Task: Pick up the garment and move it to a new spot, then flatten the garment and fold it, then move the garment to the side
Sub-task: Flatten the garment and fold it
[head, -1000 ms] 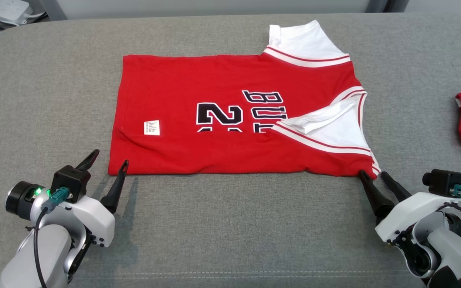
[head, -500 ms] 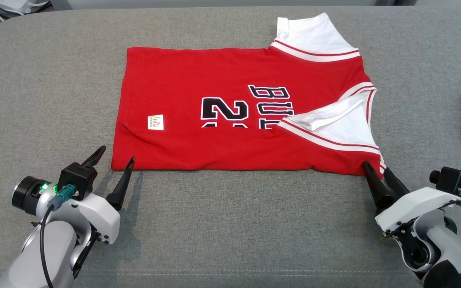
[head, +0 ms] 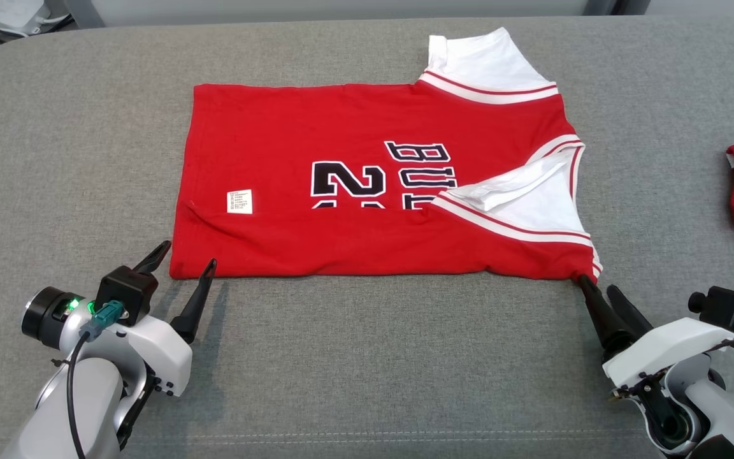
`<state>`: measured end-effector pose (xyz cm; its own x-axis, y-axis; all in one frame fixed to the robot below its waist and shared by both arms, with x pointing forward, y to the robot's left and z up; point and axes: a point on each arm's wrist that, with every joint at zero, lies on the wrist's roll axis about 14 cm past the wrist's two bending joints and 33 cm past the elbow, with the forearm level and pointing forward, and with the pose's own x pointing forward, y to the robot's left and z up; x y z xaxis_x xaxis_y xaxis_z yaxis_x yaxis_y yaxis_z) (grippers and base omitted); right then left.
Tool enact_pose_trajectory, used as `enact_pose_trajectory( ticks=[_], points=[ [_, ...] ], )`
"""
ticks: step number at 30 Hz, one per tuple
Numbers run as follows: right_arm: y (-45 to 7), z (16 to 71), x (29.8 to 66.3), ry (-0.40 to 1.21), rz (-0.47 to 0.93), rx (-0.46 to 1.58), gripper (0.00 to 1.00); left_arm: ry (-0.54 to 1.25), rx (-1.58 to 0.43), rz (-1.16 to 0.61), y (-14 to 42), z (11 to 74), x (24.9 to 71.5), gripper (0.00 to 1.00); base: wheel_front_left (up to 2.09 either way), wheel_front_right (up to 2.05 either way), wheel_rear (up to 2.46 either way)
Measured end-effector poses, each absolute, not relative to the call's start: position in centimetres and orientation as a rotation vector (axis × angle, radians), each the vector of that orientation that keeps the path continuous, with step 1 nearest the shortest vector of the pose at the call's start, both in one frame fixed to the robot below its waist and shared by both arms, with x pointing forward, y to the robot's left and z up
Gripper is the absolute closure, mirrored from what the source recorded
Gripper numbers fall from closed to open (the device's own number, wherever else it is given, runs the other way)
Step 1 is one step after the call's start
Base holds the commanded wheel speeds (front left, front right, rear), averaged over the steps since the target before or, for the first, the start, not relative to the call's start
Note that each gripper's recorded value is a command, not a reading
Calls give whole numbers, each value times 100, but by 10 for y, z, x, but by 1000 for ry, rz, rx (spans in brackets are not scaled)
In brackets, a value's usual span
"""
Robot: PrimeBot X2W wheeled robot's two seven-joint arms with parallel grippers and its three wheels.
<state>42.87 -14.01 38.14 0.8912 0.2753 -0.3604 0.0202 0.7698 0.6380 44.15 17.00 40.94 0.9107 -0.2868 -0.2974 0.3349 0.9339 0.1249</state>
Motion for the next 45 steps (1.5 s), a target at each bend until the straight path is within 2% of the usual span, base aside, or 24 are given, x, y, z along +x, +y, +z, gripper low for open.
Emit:
enact_pose_trajectory(
  ticks=[24, 26, 27, 28, 30, 31, 39, 45],
  points=[
    [-124, 389, 440, 441, 128, 824, 0, 289, 176, -304, 176, 407, 438, 0, 0, 0, 0],
    [-125, 390, 441, 436, 122, 830, 19, 295, 176, -310, 174, 404, 436, 0, 0, 0, 0],
    [-127, 391, 442, 430, 117, 834, 33, 300, 175, -314, 173, 402, 434, 0, 0, 0, 0],
    [-128, 391, 442, 428, 114, 836, 57, 305, 171, -314, 172, 400, 433, 0, 0, 0, 0],
    [-128, 393, 444, 421, 109, 844, 89, 305, 168, -314, 171, 400, 433, 0, 0, 0, 0],
    [-129, 393, 444, 418, 108, 846, 100, 305, 168, -314, 170, 400, 433, 0, 0, 0, 0],
    [-137, 398, 448, 388, 92, 836, 100, 313, 151, -312, 169, 397, 434, 0, 0, 0, 0],
    [-147, 398, 448, 381, 84, 803, 100, 338, 63, -248, 173, 390, 436, 0, 0, 0, 0]
  ],
)
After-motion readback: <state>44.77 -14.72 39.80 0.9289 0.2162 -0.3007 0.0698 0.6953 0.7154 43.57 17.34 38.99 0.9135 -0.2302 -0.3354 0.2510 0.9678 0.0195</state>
